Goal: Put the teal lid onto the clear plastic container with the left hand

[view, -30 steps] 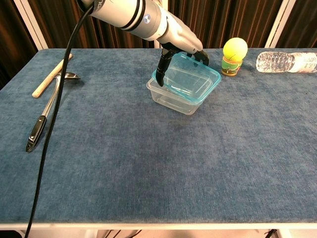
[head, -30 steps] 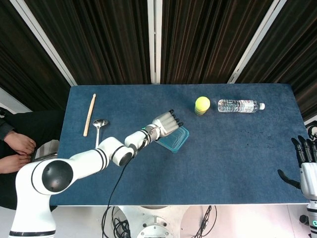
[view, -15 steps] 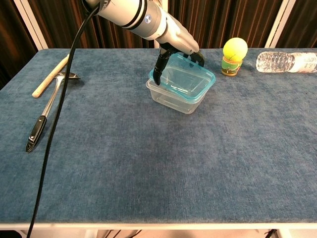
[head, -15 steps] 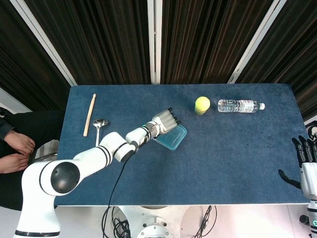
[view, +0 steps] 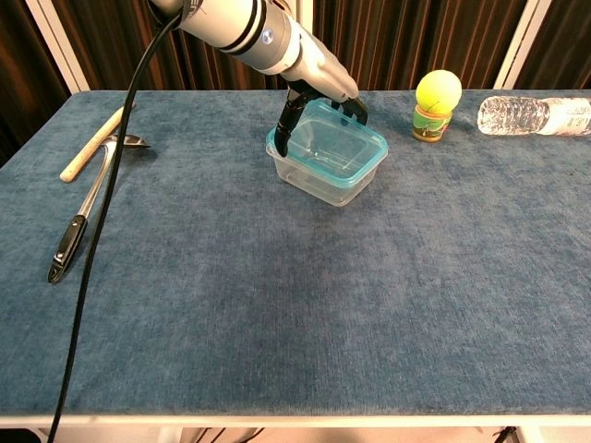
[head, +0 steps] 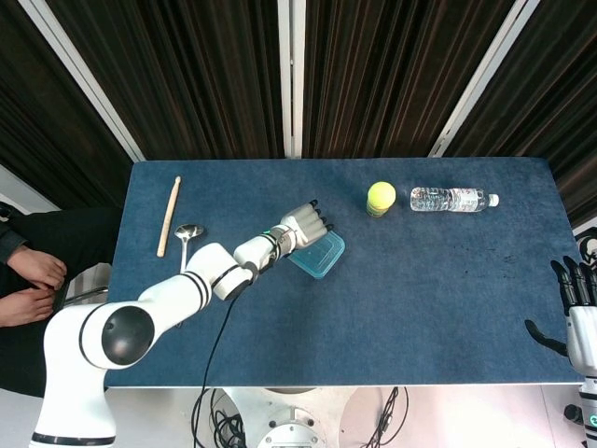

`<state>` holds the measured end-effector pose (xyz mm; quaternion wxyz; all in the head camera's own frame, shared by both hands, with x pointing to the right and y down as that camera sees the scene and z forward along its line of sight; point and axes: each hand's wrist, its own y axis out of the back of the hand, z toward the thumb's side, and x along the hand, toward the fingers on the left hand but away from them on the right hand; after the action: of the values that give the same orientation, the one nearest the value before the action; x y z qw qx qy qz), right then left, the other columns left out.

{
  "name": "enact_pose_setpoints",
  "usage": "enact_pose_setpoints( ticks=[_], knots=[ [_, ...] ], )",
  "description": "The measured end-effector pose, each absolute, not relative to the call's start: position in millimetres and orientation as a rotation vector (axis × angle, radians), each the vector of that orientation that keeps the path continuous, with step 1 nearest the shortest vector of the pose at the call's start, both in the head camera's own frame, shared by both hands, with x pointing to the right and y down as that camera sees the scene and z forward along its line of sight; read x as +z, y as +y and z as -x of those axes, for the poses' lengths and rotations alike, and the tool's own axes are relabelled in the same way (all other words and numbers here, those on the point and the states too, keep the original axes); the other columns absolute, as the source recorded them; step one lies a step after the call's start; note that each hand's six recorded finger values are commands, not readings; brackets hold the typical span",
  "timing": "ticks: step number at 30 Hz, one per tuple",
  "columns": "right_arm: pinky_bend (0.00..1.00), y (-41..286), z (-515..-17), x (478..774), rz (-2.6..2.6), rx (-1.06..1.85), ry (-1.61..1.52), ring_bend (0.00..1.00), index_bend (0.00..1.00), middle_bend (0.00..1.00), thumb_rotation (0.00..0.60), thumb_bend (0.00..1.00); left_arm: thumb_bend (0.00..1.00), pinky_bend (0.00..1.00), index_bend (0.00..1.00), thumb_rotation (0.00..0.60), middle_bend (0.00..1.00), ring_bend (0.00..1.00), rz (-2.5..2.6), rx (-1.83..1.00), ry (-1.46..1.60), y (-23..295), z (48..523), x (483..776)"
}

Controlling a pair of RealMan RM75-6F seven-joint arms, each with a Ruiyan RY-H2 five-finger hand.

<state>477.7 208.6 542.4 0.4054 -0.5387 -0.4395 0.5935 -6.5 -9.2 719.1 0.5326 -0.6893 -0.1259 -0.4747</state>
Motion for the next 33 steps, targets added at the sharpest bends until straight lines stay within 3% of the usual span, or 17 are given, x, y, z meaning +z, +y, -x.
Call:
enact_pose_setpoints(
  ticks=[7, 11, 23, 33],
  knots=[
    [0.01, 210.3, -478.5, 541.8, 1.359, 1.496, -1.112, 0.0, 0.0, 0.05, 0.6, 0.11, 0.37, 0.05, 0.06, 0.6, 0.09, 0.02, 1.639, -1.129, -0.313, -6.5, 7.8, 720.8],
    [0.01, 211.1, -478.9, 541.0, 1.358, 1.494, -1.113, 0.0, 0.0, 0.05, 0.6, 0.11, 0.31, 0.05, 0.02, 0.6, 0.05, 0.0, 1.638, -1.125, -0.31, -6.2, 7.6, 720.5],
    [0.01, 214.2, -480.6, 539.6, 1.357, 1.491, -1.12, 0.0, 0.0, 0.05, 0.6, 0.11, 0.23, 0.04, 0.0, 0.6, 0.0, 0.0, 1.624, -1.116, -0.304, -5.6, 8.9, 720.8],
    [0.01, 215.5, -481.0, 539.2, 1.359, 1.489, -1.123, 0.0, 0.0, 0.05, 0.6, 0.11, 0.06, 0.0, 0.0, 0.586, 0.0, 0.0, 1.663, -1.138, -0.265, -6.1, 8.4, 719.7]
  ],
)
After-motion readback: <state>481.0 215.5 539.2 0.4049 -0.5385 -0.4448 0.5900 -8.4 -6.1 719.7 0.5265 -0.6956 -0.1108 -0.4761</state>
